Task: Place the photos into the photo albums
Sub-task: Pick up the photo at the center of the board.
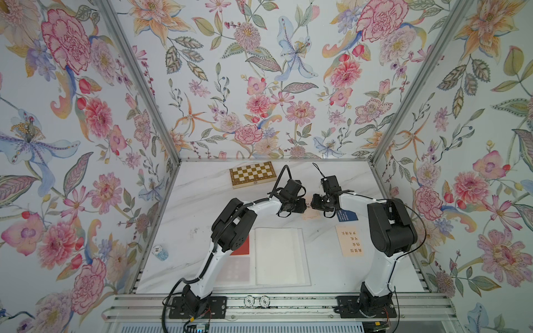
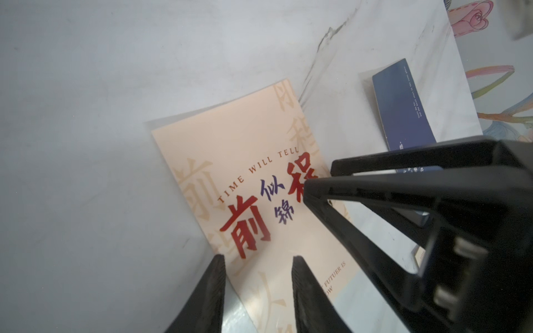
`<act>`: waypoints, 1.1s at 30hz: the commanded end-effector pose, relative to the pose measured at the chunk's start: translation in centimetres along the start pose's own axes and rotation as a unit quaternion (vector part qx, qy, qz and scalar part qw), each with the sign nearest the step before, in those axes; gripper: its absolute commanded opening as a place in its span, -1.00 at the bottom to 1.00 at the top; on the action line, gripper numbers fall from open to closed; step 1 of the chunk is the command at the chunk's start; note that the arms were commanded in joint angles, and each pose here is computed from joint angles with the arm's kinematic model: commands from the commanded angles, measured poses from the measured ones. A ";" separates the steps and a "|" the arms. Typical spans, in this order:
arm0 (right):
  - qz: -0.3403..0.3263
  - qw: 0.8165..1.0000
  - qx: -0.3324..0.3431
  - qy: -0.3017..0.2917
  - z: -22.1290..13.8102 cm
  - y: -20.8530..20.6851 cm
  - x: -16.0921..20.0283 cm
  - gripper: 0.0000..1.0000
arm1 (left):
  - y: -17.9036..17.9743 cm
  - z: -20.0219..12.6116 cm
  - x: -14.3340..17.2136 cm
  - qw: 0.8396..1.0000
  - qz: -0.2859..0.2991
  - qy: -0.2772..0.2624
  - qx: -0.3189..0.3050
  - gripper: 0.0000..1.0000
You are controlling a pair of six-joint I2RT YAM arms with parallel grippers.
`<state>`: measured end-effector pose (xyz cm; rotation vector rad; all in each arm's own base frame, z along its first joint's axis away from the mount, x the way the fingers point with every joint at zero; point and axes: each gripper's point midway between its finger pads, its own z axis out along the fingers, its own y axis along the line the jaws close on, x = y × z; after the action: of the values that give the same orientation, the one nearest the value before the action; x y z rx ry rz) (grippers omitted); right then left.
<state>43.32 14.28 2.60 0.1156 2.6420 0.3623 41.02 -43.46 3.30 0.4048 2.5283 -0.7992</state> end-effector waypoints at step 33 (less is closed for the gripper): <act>0.077 0.984 -0.156 -0.046 -5.8 3.2 -0.5 -0.32 | 2.1 -0.2 3.7 0.999 -0.023 0.042 0.011 -0.35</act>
<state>41.21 15.03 7.14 0.2250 2.5128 0.7045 40.74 -42.87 3.15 0.3966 2.4975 -0.8564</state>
